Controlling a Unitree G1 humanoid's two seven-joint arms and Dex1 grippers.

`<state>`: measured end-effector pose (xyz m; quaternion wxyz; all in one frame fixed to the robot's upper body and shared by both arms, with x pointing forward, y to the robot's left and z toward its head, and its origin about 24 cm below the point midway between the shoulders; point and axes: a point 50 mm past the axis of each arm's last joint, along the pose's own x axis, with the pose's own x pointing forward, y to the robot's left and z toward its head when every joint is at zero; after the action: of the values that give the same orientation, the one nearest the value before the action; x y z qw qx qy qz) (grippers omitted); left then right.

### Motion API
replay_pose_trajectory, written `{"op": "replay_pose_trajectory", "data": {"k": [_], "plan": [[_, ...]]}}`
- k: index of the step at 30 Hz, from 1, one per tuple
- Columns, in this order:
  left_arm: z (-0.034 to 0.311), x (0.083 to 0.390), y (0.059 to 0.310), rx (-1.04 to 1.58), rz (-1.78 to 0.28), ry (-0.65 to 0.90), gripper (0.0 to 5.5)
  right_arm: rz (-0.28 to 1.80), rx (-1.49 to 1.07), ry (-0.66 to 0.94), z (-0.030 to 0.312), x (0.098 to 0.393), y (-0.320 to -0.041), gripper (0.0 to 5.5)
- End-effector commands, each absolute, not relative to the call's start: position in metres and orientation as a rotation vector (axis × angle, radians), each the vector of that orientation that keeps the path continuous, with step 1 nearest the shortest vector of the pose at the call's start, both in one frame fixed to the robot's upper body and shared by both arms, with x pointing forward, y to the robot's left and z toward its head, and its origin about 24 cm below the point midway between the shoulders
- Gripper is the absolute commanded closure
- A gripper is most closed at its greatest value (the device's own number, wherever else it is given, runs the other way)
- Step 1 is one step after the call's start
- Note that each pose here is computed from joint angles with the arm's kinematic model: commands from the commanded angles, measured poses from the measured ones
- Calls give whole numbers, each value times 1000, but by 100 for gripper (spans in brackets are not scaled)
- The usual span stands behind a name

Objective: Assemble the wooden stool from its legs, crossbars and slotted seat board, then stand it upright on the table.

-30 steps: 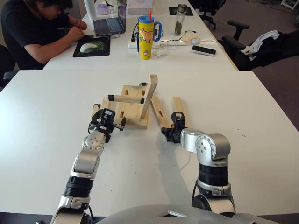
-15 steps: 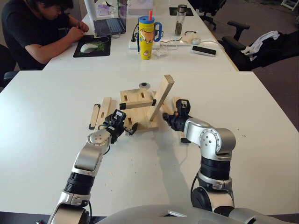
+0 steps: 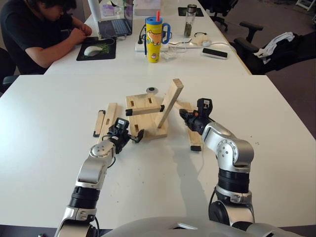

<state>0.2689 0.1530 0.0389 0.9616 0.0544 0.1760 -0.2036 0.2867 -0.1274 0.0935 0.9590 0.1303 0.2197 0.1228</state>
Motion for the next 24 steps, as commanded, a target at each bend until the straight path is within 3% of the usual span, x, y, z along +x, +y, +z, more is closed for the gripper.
{"op": "replay_pose_trajectory", "data": {"k": [1, 5, 6, 11, 23, 24], "plan": [[33, 265, 170, 126, -388, 410, 10, 305, 191, 526, 80, 278, -125, 342], [32, 265, 170, 114, -394, 417, 10, 361, 178, 570, 77, 272, -119, 342], [31, 265, 170, 105, -395, 420, 10, 367, 177, 576, 77, 271, -118, 306], [28, 264, 166, 78, -397, 429, 10, 381, 99, 608, 67, 275, -115, 233], [27, 269, 162, 68, -412, 420, 10, 369, -5, 608, 38, 295, -104, 233], [28, 269, 163, 67, -408, 416, 10, 374, -13, 611, 36, 295, -104, 252]]}}
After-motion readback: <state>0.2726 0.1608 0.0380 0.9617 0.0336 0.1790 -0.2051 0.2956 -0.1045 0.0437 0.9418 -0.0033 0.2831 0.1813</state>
